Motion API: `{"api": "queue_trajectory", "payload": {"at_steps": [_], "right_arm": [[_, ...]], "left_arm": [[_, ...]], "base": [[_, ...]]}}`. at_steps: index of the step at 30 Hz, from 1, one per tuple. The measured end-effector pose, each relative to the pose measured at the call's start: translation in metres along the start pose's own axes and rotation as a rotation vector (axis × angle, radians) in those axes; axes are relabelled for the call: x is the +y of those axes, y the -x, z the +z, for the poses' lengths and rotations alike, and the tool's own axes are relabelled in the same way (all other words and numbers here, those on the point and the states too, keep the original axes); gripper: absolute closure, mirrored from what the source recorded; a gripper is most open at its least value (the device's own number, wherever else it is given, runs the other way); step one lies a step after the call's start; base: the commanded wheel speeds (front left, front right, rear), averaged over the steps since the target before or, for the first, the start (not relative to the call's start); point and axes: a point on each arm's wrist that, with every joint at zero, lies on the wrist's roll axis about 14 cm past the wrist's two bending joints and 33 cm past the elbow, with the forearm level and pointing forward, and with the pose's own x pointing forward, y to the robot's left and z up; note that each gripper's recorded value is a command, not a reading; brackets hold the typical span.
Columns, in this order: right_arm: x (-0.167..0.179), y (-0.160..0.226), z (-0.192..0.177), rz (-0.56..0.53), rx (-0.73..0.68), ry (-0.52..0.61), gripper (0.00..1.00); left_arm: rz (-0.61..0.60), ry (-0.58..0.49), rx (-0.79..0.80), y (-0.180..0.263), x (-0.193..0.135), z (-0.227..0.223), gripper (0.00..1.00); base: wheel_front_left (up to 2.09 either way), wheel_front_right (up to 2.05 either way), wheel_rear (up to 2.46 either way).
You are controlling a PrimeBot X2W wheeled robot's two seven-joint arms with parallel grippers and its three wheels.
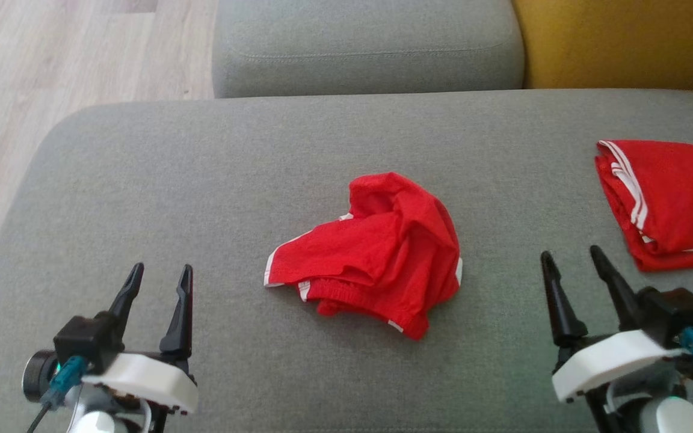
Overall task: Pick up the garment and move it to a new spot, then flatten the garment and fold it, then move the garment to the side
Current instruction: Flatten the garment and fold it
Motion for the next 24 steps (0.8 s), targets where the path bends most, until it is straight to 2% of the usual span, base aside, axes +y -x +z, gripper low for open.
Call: {"api": "queue_trajectory", "payload": {"at_steps": [4,8,13,20,24], "right_arm": [[0.027,-0.006,-0.014,0.083,0.060,0.003,0.00],[0.078,-0.009,-0.046,0.258,0.189,0.014,0.00],[0.119,-0.032,-0.055,0.428,0.244,0.079,0.00],[0.143,-0.062,-0.080,0.538,0.334,0.173,0.00],[0.144,-0.071,-0.101,0.556,0.407,0.221,0.00]], "left_arm": [[0.008,0.000,0.007,0.002,0.002,-0.002,0.00],[0.008,0.001,0.016,0.001,0.002,-0.004,0.00],[0.028,-0.001,-0.004,-0.010,0.009,0.002,0.00],[0.054,0.006,0.009,-0.014,0.016,-0.007,0.00],[0.070,0.010,0.020,-0.018,0.020,-0.013,0.00]], "base": [[0.00,0.00,0.00],[0.00,0.00,0.00],[0.00,0.00,0.00],[0.00,0.00,0.00],[0.00,0.00,0.00]]}}
